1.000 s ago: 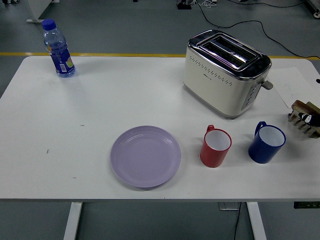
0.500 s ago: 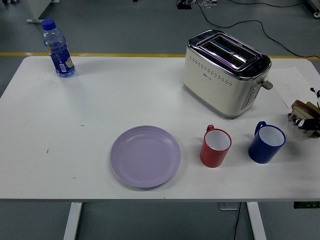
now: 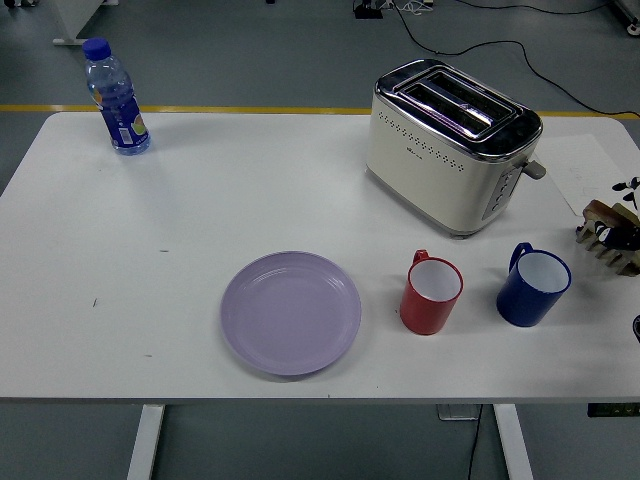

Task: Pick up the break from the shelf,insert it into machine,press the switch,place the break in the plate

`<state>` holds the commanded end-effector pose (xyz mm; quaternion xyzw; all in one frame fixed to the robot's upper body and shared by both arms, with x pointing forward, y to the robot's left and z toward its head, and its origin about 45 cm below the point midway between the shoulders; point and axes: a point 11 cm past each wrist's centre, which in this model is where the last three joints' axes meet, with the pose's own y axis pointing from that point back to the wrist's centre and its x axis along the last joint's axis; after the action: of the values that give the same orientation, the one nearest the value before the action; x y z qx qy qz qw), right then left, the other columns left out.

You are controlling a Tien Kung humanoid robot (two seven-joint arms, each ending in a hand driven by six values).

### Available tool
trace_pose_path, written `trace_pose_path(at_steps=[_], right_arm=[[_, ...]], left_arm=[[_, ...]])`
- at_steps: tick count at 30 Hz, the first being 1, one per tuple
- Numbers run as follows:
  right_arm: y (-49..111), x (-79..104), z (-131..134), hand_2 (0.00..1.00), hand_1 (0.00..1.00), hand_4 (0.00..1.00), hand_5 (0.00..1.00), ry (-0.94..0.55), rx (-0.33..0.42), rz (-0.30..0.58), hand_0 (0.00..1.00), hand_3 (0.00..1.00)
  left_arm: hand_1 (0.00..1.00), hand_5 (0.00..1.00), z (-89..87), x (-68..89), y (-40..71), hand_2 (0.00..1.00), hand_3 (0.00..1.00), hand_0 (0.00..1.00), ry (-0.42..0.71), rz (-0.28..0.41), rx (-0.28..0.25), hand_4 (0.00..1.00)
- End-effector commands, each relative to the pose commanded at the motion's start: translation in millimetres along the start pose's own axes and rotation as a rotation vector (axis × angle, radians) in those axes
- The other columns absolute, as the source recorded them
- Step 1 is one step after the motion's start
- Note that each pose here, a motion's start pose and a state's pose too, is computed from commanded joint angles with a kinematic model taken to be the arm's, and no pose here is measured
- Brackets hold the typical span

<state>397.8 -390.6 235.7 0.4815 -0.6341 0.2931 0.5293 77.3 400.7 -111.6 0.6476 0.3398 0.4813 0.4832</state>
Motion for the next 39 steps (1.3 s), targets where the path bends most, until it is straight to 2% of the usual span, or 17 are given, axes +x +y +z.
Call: trace_pose_path(at_steps=[1, 2, 7, 8, 14, 15, 20, 21, 26, 27, 32, 33, 38, 39], right_arm=[[-0.8, 0.0, 0, 0.668, 0.664, 0.682, 0.217, 0.0, -0.002, 0.002, 0.675, 0.741], [-1.0, 0.0, 0, 0.624, 0.621, 0.663, 0.19, 0.001, -0.002, 0.002, 0.636, 0.715], [-3.7, -2.4, -1, 0.624, 0.621, 0.663, 0.19, 0.009, -0.007, -0.006, 0.636, 0.715], [-4.3, -3.0, -1, 0.577, 0.571, 0.666, 0.18, 0.011, -0.01, -0.007, 0.563, 0.68], [-6.1, -5.8, -1, 0.577, 0.571, 0.666, 0.18, 0.018, -0.019, -0.008, 0.563, 0.68], [-6.4, -5.6, -1, 0.532, 0.523, 0.662, 0.181, 0.018, -0.022, -0.006, 0.49, 0.653], [-8.1, -4.6, 1, 0.532, 0.523, 0.662, 0.181, 0.024, -0.034, -0.002, 0.49, 0.653], [-8.2, -4.6, 2, 0.488, 0.462, 0.618, 0.149, 0.025, -0.034, -0.002, 0.417, 0.591], [-9.4, -6.4, 3, 0.488, 0.462, 0.618, 0.149, 0.025, -0.041, -0.002, 0.417, 0.591], [-9.6, -6.9, 4, 0.459, 0.389, 0.549, 0.078, 0.025, -0.041, -0.001, 0.336, 0.554], [-10.1, -6.7, 5, 0.459, 0.389, 0.549, 0.078, 0.029, -0.031, 0.024, 0.336, 0.554], [-10.1, -5.8, 5, 0.452, 0.38, 0.471, 0.002, 0.028, -0.03, 0.032, 0.29, 0.527], [-10.8, -3.5, 5, 0.452, 0.38, 0.471, 0.002, 0.019, -0.027, 0.041, 0.29, 0.527], [-10.9, -3.3, 5, 0.44, 0.375, 0.414, 0.002, 0.017, -0.027, 0.041, 0.326, 0.516]], left_arm=[[0.689, 0.882, 0.2, 0.0, 0.0, 0.676, 0.553, 0.673, 0.001, 0.0, 0.0, 0.285], [0.689, 0.882, 0.2, 0.0, 0.0, 0.676, 0.553, 0.673, 0.001, 0.0, 0.0, 0.285], [0.689, 0.882, 1.0, 0.1, 0.1, 0.676, 0.553, 0.673, 0.001, 0.0, -0.002, 0.285], [0.69, 0.881, 1.2, 0.0, 0.2, 0.677, 0.553, 0.673, 0.001, 0.0, -0.002, 0.285], [0.69, 0.881, 2.1, -0.2, 0.3, 0.677, 0.553, 0.673, 0.003, -0.001, -0.004, 0.285], [0.69, 0.881, 2.4, 0.0, 0.3, 0.677, 0.553, 0.673, 0.002, -0.001, -0.004, 0.285], [0.69, 0.881, 3.4, 0.3, 0.5, 0.677, 0.553, 0.673, 0.006, 0.0, -0.007, 0.285], [0.69, 0.88, 3.4, 0.3, 0.5, 0.677, 0.554, 0.673, 0.006, 0.0, -0.007, 0.284], [0.69, 0.88, 3.7, 0.3, 0.6, 0.677, 0.554, 0.673, 0.005, -0.001, -0.007, 0.284], [0.69, 0.881, 3.8, 0.3, 0.6, 0.677, 0.553, 0.673, 0.004, -0.001, -0.007, 0.285], [0.69, 0.881, 4.0, 0.3, 0.6, 0.677, 0.553, 0.673, 0.003, 0.0, -0.008, 0.285], [0.69, 0.881, 4.2, 0.3, 0.6, 0.677, 0.553, 0.673, 0.003, 0.0, -0.008, 0.285], [0.69, 0.881, 4.8, 0.0, 0.7, 0.677, 0.553, 0.673, 0.003, 0.001, -0.009, 0.285], [0.69, 0.88, 5.0, -0.1, 0.7, 0.677, 0.553, 0.673, 0.004, 0.001, -0.009, 0.285]])
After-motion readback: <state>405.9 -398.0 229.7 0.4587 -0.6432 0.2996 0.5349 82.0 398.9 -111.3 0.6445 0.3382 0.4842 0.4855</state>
